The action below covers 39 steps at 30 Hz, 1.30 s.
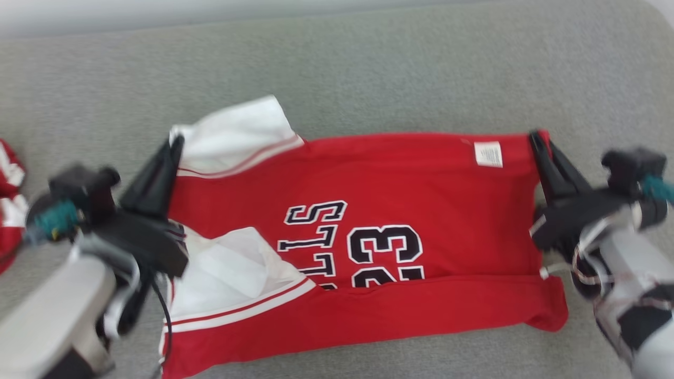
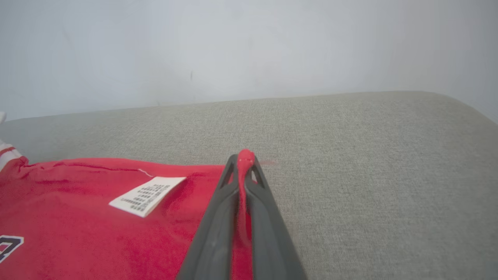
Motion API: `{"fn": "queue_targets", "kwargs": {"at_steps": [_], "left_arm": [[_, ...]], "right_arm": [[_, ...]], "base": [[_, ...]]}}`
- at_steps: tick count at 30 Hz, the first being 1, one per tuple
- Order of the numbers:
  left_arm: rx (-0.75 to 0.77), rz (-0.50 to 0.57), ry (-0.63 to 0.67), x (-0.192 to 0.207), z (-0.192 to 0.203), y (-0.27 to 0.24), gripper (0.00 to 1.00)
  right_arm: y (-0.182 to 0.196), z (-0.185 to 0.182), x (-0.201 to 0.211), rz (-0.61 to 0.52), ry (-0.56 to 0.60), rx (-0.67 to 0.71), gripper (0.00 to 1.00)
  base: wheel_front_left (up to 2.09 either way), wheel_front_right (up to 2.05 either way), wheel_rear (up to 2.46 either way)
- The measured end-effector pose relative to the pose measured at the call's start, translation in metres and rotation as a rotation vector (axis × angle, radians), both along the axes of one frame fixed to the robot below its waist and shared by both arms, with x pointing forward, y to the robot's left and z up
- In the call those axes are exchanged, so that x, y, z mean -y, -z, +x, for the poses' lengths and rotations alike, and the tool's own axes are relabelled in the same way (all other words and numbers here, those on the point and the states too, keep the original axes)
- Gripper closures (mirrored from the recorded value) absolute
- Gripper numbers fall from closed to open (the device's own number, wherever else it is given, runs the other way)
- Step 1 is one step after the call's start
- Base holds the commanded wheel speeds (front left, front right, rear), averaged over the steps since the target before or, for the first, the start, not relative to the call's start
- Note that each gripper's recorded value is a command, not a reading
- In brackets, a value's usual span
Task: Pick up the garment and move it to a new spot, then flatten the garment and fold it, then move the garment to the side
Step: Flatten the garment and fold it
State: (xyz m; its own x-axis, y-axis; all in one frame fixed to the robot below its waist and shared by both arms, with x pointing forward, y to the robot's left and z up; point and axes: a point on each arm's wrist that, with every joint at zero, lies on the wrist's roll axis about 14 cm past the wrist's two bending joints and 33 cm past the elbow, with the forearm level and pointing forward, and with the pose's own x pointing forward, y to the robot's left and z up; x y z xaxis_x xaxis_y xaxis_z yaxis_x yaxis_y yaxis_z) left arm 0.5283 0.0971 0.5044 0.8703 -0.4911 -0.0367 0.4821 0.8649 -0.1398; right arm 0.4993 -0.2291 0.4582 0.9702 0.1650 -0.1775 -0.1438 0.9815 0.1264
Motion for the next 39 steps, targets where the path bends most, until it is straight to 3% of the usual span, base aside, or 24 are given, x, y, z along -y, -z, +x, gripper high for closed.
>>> {"fn": "queue_targets", "kwargs": {"at_steps": [15, 25, 26, 27, 28, 29, 39], "left_arm": [[-0.02, -0.108, -0.128, -0.017, -0.081, 0.002, 1.0], [-0.126, -0.115, -0.166, -0.019, -0.118, 0.042, 1.0], [-0.13, -0.117, -0.177, -0.02, -0.118, 0.043, 0.88], [-0.138, -0.114, -0.18, -0.021, -0.12, 0.047, 0.55], [-0.143, -0.11, -0.181, -0.021, -0.122, 0.049, 0.2], [-0.15, -0.099, -0.19, -0.024, -0.124, 0.053, 0.0], [-0.013, -0.108, -0.327, -0.052, -0.122, 0.019, 0.0]], "right_arm": [[0.014, -0.067, -0.01, 0.11, 0.038, 0.015, 1.0], [0.029, -0.092, -0.006, 0.13, 0.073, -0.039, 1.0], [0.029, -0.094, -0.006, 0.128, 0.074, -0.041, 1.0], [0.029, -0.095, -0.005, 0.125, 0.076, -0.041, 0.85], [0.03, -0.096, -0.004, 0.124, 0.08, -0.044, 0.55], [0.03, -0.098, -0.004, 0.123, 0.083, -0.048, 0.0], [0.011, -0.103, 0.003, 0.117, 0.099, 0.005, 0.0]], "base": [[0.0, 0.0, 0.0], [0.0, 0.0, 0.0], [0.0, 0.0, 0.0], [0.0, 0.0, 0.0], [0.0, 0.0, 0.0], [0.0, 0.0, 0.0], [0.0, 0.0, 0.0]]}}
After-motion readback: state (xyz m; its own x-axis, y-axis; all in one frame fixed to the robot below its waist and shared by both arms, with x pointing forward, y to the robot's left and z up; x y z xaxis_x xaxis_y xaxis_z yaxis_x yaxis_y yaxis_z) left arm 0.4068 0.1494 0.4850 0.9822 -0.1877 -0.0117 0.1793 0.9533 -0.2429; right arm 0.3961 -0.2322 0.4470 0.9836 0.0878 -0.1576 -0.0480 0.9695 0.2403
